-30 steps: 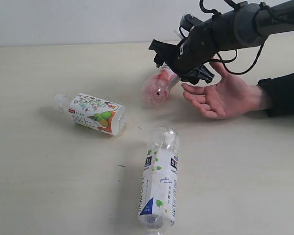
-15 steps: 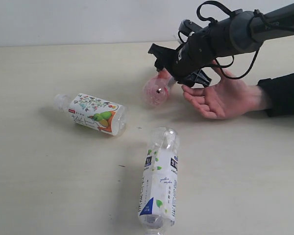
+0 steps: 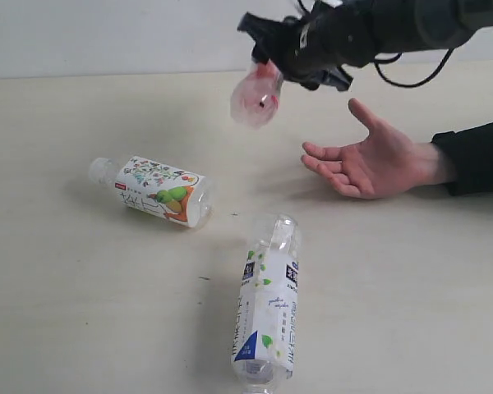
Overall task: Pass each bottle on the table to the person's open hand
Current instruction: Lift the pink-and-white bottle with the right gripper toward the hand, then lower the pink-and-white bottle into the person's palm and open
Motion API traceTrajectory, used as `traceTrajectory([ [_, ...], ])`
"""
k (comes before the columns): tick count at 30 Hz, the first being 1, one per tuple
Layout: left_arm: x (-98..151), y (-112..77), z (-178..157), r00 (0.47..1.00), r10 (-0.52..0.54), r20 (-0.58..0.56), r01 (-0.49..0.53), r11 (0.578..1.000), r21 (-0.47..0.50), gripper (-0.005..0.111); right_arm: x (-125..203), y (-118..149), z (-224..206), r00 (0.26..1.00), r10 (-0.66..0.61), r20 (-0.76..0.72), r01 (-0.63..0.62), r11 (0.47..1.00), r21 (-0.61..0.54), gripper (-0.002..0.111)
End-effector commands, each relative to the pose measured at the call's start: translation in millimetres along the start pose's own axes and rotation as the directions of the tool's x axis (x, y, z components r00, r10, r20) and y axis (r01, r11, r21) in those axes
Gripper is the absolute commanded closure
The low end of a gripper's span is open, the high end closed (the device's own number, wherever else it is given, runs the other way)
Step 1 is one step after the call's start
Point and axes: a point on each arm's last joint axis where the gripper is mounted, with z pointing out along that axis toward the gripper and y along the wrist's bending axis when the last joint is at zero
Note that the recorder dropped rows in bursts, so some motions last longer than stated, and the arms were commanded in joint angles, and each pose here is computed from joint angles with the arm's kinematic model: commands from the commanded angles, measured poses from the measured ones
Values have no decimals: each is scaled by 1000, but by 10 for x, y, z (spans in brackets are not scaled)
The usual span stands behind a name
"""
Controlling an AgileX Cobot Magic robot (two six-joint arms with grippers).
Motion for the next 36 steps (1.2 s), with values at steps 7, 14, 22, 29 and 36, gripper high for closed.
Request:
traceTrajectory([
  [7,6,-1,-2,1000,0,6,0,1000,3,101,-385,157,-1219,931,-330,-159,358,911,205,108],
  [14,6,-1,-2,1000,0,6,0,1000,3,101,-251,-1,-1392,807,-429,-406,547,802,239,108],
  [22,6,-1,-2,1000,0,6,0,1000,3,101,104,-317,-1308,764,-469,-443,595,778,202,108],
  [29,6,-1,-2,1000,0,6,0,1000,3,101,253,-482,-1188,712,-502,-491,652,733,196,108],
  [36,6,-1,-2,1000,0,6,0,1000,3,101,329,-553,-1052,692,-489,-531,663,722,199,108],
])
